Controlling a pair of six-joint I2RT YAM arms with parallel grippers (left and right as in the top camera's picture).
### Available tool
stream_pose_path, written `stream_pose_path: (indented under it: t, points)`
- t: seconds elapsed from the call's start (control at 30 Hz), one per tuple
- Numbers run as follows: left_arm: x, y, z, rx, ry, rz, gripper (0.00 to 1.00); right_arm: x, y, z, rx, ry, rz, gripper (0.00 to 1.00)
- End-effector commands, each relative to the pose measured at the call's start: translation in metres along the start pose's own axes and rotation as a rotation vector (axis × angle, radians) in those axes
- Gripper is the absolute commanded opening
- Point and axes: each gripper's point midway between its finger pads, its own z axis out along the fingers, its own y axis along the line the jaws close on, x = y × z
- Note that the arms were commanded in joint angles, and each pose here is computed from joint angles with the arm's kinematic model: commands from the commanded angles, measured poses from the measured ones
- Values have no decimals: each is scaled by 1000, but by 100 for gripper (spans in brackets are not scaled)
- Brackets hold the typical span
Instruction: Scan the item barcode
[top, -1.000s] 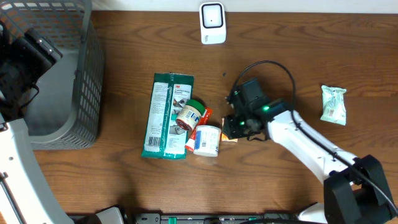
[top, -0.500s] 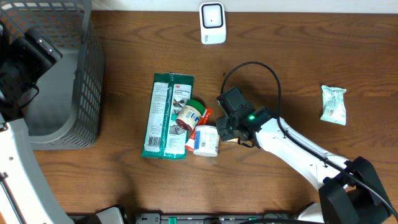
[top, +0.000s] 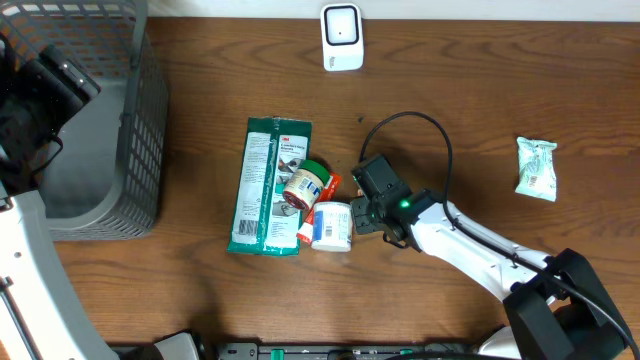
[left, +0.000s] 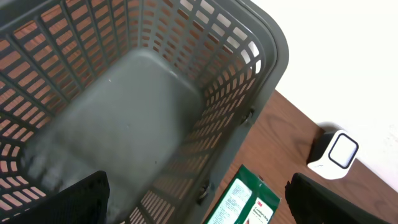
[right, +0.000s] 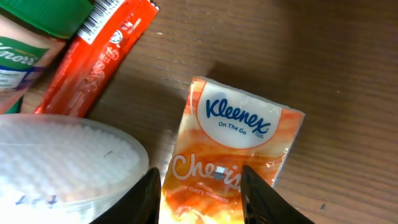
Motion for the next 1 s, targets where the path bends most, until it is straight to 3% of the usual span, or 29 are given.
stream_pose_path:
  t: [0.0, 0.97]
  points:
    - [-1, 2, 0, -5, -2, -12, 88, -2, -7, -1, 42, -25, 8, 37]
    - [-1, 2, 0, -5, -2, -12, 88, -1, -31, 12, 171, -40, -17, 38]
